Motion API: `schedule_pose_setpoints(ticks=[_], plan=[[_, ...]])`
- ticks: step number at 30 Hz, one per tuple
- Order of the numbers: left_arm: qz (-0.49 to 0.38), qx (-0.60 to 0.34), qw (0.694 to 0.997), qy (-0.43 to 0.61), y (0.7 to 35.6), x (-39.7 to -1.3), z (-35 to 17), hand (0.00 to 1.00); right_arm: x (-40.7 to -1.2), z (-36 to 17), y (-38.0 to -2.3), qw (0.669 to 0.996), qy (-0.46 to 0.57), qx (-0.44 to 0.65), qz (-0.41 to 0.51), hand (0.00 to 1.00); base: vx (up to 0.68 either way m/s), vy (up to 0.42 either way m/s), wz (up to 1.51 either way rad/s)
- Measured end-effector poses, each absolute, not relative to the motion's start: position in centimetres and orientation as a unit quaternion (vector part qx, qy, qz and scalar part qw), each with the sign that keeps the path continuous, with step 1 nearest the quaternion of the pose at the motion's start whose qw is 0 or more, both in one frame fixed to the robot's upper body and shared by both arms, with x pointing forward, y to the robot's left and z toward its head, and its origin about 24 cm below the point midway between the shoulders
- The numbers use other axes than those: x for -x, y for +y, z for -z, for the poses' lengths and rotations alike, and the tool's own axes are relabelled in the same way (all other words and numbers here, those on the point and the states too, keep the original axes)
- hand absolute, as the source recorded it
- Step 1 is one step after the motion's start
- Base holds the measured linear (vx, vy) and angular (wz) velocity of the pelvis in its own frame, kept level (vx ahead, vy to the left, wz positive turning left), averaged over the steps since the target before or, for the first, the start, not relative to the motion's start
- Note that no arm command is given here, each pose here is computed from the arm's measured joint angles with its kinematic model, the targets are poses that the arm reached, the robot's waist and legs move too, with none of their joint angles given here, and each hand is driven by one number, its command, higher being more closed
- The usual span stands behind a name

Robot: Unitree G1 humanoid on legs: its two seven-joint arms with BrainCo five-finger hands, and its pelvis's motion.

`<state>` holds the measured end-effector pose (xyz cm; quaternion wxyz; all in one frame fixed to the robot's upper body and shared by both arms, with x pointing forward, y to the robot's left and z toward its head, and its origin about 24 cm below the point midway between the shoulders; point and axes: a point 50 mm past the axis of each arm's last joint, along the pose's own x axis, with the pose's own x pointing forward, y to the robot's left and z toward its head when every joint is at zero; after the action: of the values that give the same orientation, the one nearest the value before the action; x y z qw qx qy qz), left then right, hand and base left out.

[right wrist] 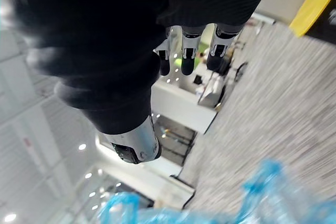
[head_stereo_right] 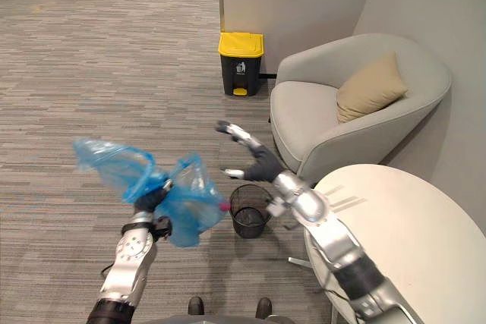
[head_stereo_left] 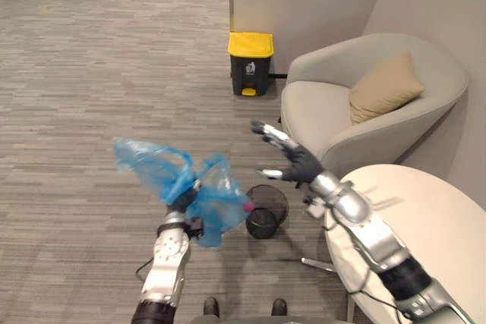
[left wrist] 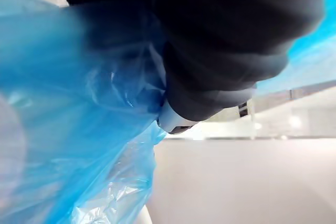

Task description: Gather rubbish on tea table into small bin, then transfer packed bag to large trash can.

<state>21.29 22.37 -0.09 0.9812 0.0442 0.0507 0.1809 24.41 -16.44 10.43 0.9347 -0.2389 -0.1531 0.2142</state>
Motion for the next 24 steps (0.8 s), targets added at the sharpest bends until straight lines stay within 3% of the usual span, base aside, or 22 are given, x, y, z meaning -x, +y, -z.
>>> schedule_pose_setpoints(ticks=[4, 8, 13, 19, 24], plan=[[-0.196, -0.053, 0.975, 0.091, 23.9, -19.2, 1.6, 1.0, -22.3, -7.2, -18.9, 0.95, -0.081, 0.244, -0.18, 0.0, 0.0, 0.003, 0.03], [-0.189, -0.052, 0.965, 0.176, 24.3, -16.9, 5.1, 1.0, -20.5, -0.7, -20.7, 0.969, 0.061, 0.196, -0.137, 0.0, -0.01, 0.02, 0.13], [-0.171, -0.033, 0.954, 0.245, 24.7, -13.9, 7.6, 1.0, -17.6, 5.7, -22.6, 0.968, 0.209, 0.127, -0.049, 0.0, -0.03, 0.03, 0.27], [-0.163, -0.037, 0.955, 0.244, 25.5, -13.9, 7.4, 1.0, -16.1, 6.9, -23.8, 0.964, 0.239, 0.114, 0.03, 0.0, 0.02, 0.056, 0.74], [-0.172, -0.037, 0.947, 0.267, 25.8, -12.6, 8.1, 1.0, -17.0, 6.5, -23.8, 0.965, 0.227, 0.131, 0.03, 0.0, 0.14, 0.083, 0.25]])
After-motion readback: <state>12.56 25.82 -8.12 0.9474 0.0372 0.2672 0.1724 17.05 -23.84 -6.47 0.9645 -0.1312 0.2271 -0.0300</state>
